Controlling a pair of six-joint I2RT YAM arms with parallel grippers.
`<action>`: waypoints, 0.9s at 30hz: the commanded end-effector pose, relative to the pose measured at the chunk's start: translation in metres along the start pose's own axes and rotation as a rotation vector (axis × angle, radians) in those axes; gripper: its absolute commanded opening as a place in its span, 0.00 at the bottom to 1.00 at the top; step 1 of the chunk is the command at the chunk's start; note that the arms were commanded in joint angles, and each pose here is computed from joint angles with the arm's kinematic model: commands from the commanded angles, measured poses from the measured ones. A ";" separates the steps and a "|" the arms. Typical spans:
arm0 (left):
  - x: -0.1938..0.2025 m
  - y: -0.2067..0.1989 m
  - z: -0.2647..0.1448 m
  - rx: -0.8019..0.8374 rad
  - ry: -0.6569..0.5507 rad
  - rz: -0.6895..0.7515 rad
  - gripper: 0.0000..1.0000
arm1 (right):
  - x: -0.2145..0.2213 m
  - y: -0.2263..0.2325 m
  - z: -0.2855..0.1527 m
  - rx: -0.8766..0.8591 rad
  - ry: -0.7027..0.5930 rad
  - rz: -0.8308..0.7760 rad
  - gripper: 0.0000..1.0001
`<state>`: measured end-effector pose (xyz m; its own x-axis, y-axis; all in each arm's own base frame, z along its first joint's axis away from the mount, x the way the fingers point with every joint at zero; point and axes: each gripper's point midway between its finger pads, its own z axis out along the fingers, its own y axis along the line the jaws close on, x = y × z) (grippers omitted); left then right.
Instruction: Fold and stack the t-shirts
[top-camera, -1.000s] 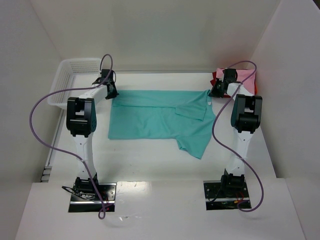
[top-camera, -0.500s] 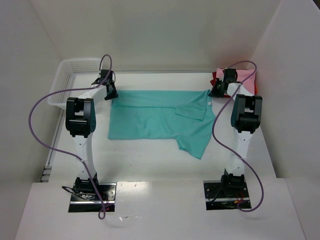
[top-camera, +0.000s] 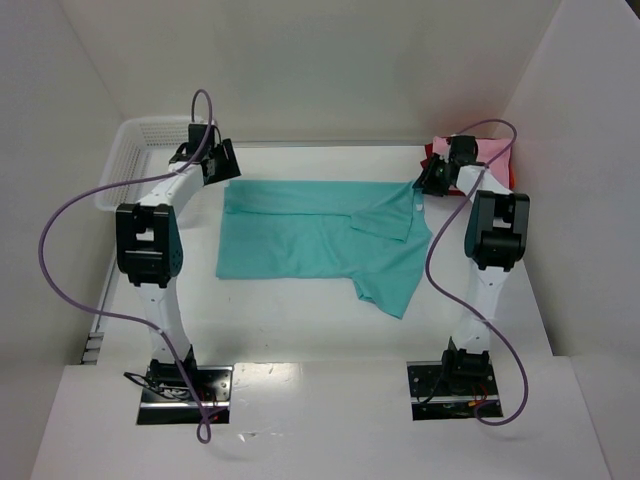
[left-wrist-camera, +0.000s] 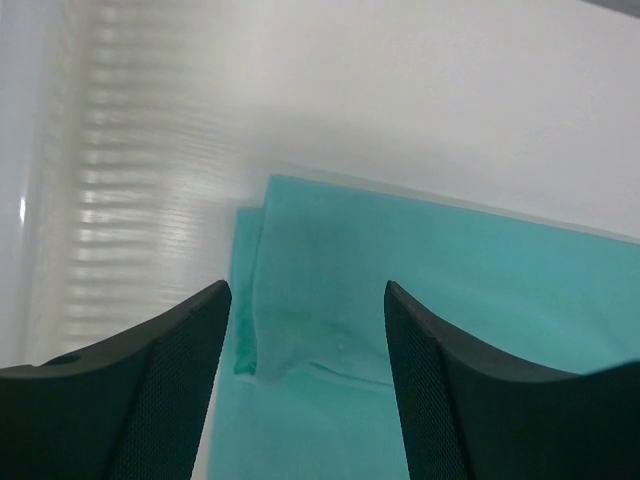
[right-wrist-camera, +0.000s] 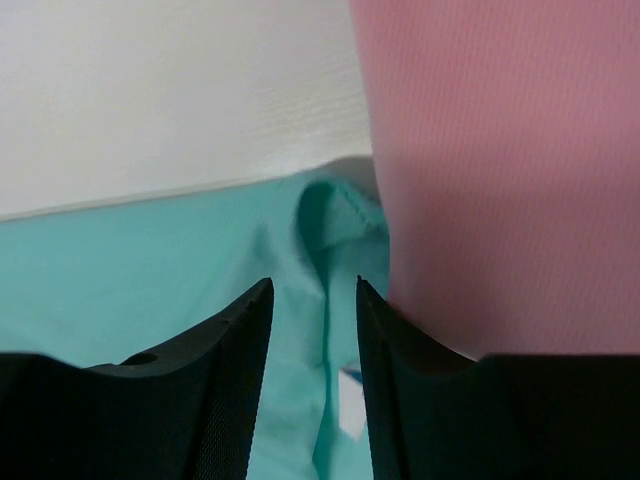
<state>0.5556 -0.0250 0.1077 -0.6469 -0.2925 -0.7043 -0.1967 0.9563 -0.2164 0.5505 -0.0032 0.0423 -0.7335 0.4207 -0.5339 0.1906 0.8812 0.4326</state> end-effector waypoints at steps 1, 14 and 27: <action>-0.011 -0.016 -0.029 0.087 -0.042 0.026 0.71 | -0.018 0.018 -0.042 -0.031 -0.063 -0.033 0.45; 0.058 -0.021 -0.027 0.110 0.108 0.060 0.69 | 0.044 0.000 -0.040 0.002 0.055 -0.001 0.40; 0.076 -0.011 -0.013 0.074 0.158 0.078 0.59 | 0.034 0.022 -0.058 -0.029 0.004 0.008 0.40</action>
<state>0.4945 -0.0609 0.0659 -0.7702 -0.2294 -0.5950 -0.1060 0.9661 -0.2353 0.4874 0.0122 0.0274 -0.7851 0.4263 -0.4493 0.2218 0.8708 0.4387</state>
